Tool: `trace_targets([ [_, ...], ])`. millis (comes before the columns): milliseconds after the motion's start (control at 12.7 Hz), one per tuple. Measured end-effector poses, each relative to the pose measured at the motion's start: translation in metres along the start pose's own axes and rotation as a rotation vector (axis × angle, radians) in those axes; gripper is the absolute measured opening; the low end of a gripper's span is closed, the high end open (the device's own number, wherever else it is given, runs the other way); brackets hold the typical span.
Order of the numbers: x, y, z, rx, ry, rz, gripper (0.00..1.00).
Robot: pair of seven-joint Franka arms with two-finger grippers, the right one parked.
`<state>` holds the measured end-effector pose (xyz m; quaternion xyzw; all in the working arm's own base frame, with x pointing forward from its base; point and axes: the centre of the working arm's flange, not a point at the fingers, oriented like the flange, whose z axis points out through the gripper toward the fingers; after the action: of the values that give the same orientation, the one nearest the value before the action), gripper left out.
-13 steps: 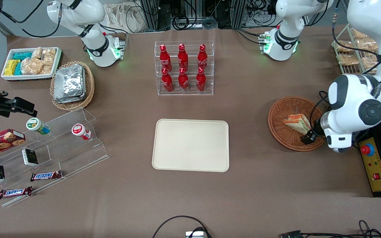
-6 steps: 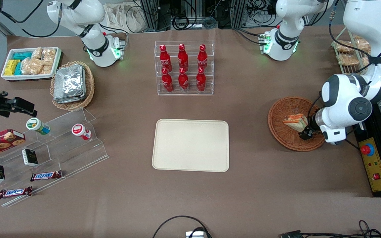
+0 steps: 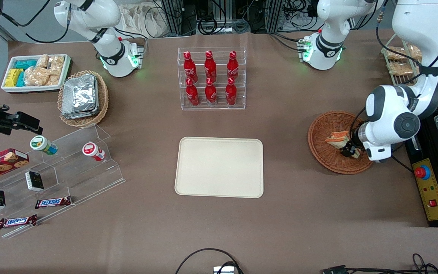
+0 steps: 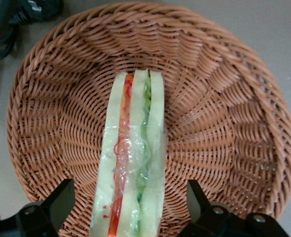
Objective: Place sandwich from basket to tray
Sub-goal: 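Close the left gripper on the sandwich's crust edge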
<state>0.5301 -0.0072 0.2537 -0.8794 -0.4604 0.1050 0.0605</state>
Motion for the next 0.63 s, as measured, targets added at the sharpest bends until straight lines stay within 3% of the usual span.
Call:
trace_targets([
  [236, -0.0009, -0.0006, 0.0045, 0.003, -0.006, -0.002, 1.00],
  [393, -0.0011, 0.0011, 0.0071, -0.012, -0.025, -0.018, 0.93],
  [629, -0.0011, 0.0047, 0.0020, -0.026, -0.025, -0.021, 0.59],
])
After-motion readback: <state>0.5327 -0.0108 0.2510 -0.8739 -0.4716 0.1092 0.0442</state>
